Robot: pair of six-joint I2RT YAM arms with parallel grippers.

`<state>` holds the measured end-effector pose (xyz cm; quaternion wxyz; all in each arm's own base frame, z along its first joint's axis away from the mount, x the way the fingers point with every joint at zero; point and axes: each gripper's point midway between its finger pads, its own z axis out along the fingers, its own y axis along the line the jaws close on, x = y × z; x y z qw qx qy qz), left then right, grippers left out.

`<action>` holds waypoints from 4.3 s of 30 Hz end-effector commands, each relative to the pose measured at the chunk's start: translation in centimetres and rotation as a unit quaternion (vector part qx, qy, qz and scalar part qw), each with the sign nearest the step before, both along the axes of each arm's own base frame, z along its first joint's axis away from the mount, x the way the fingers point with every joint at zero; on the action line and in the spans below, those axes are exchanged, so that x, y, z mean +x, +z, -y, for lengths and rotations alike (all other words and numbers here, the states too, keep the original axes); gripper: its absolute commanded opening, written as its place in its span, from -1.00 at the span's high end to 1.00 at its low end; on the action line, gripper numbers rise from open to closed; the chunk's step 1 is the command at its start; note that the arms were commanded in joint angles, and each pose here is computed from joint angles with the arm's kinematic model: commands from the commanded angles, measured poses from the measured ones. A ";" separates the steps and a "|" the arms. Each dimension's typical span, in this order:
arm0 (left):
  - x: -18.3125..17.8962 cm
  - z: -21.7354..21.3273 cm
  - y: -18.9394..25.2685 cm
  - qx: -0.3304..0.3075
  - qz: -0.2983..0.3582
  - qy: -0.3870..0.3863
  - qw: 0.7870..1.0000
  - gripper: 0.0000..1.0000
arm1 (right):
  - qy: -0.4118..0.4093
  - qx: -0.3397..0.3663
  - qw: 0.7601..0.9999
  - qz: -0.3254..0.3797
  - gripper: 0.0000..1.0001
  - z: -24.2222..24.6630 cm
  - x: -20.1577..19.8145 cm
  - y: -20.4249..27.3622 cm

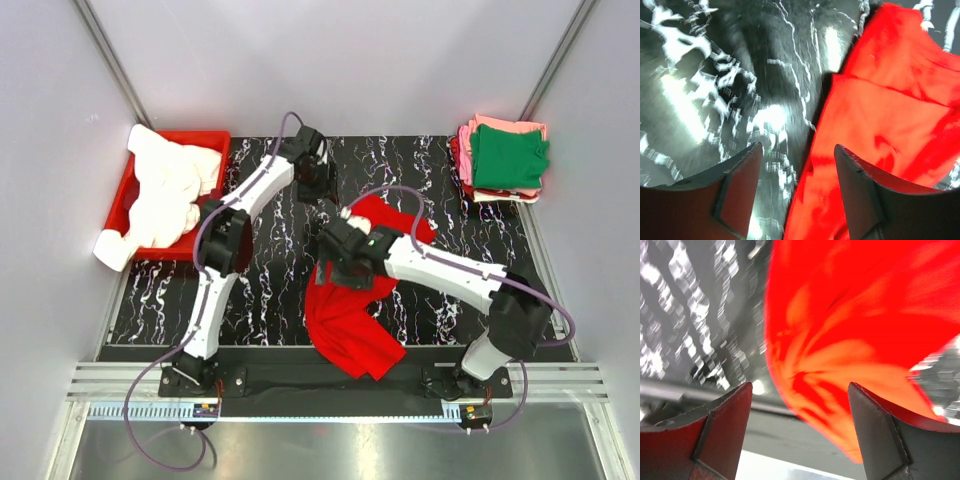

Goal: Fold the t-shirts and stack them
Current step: Fold the tshirt

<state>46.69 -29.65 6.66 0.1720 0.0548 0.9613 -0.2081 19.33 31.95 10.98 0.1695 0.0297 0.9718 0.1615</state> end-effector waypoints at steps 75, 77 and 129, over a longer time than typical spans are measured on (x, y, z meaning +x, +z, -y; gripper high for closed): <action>-28.5 -4.9 -0.1 -0.144 0.016 0.043 0.988 -0.53 | -0.171 0.075 0.982 -0.007 -0.63 18.5 6.4 -2.2; -29.4 -4.6 -1.0 -0.139 0.001 0.046 0.989 -0.52 | -0.189 0.090 0.977 -0.032 -0.56 18.5 3.0 -3.9; -34.5 -4.0 0.8 -0.074 -0.032 0.069 0.994 1.00 | -0.192 0.103 0.974 -0.059 1.00 18.2 -6.5 -3.4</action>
